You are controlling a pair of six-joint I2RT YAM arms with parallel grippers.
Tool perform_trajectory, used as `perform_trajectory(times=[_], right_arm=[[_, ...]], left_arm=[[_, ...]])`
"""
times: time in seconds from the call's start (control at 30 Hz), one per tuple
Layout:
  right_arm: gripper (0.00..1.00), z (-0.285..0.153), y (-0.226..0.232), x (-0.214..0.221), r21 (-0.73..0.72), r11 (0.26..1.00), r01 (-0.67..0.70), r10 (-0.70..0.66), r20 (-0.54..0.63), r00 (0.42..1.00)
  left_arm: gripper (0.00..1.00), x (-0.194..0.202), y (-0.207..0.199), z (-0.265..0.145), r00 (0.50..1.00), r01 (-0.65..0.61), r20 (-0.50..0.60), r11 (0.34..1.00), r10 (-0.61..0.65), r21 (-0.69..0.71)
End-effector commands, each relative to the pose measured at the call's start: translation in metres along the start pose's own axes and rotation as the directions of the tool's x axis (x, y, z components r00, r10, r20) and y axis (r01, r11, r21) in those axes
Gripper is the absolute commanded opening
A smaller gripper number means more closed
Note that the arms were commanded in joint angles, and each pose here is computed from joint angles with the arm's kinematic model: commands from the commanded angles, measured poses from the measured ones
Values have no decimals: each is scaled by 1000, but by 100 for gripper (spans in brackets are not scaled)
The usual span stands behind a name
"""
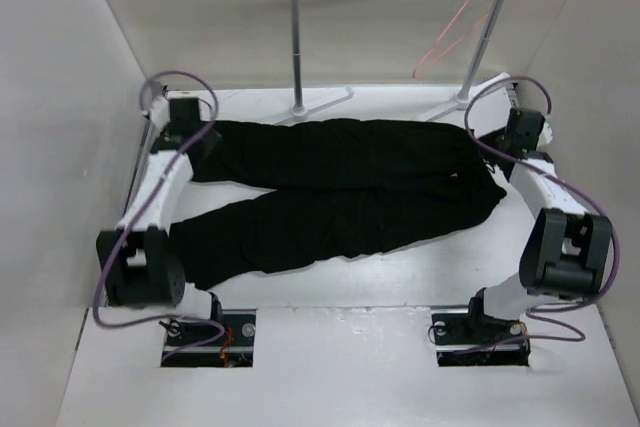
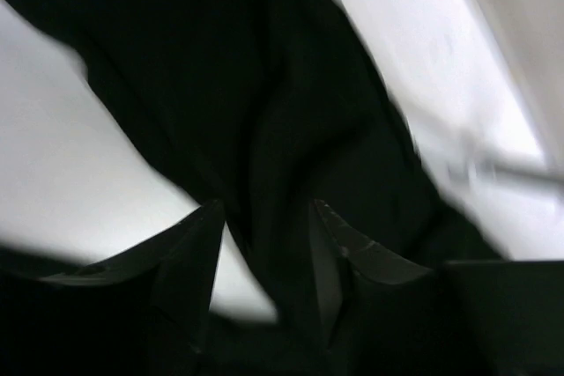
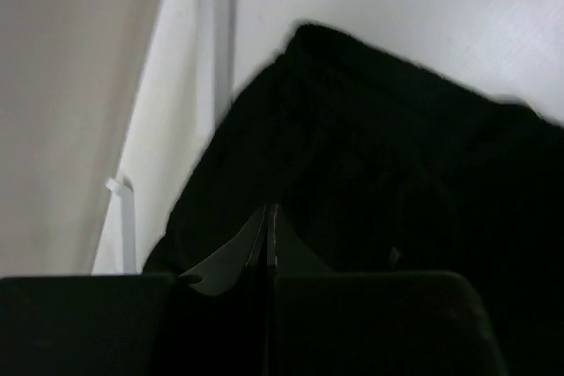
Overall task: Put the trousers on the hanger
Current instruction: Flatten out the trousers at the center of the board.
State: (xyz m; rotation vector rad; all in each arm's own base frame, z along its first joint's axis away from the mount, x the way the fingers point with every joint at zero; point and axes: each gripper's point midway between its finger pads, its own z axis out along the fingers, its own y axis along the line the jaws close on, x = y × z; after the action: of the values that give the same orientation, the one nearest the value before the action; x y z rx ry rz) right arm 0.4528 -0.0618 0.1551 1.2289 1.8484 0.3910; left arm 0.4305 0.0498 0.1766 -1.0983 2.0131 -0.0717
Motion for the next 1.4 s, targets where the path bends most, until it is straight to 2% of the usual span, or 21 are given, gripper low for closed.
perform_trajectory(times=[0.0, 0.07, 0.1, 0.23, 0.33, 0.5, 0.67, 0.73, 0.83, 0.97, 1.2, 1.37], right_arm=[[2, -20, -57, 12, 147, 989, -17, 11, 42, 999], [1, -38, -85, 13, 200, 979, -37, 25, 62, 998], [5, -48, -97, 13, 218, 975, -42, 26, 75, 997], [40, -70, -147, 10, 319, 946, -59, 21, 121, 992], [49, -64, -173, 22, 352, 934, -62, 44, 57, 997], [48, -36, -168, 31, 300, 953, -46, 60, -38, 997], [46, -14, -158, 28, 286, 958, -37, 58, -66, 996], [36, -7, -163, 32, 311, 949, -43, 73, -83, 994], [13, -7, -162, 33, 327, 943, -63, 93, -80, 992], [3, -40, -169, 27, 366, 926, -88, 100, -13, 995], [2, -89, -221, 50, 414, 894, -171, 173, 32, 984], [3, -101, -225, 51, 410, 892, -192, 186, 55, 981]], left_arm=[[39, 73, -1, -36, 996, -43, -76, 995, 50, 85], [37, 104, 15, -53, 991, -59, -113, 995, 67, 76], [37, 113, 25, -59, 990, -68, -121, 996, 75, 61], [39, 132, 63, -63, 986, -84, -143, 996, 83, 4], [41, 148, 79, -61, 979, -81, -188, 997, 78, -11], [41, 160, 97, -62, 978, -65, -200, 998, 58, -26], [42, 167, 133, -55, 976, -32, -216, 994, 9, -103], [42, 168, 150, -49, 974, -2, -223, 988, -33, -154], [42, 167, 170, -38, 970, 51, -222, 974, -102, -222], [42, 163, 182, -22, 964, 96, -211, 954, -161, -284], [44, 150, 168, 23, 959, 125, -198, 928, -205, -352], [44, 119, 122, 48, 967, 121, -178, 944, -182, -306]])
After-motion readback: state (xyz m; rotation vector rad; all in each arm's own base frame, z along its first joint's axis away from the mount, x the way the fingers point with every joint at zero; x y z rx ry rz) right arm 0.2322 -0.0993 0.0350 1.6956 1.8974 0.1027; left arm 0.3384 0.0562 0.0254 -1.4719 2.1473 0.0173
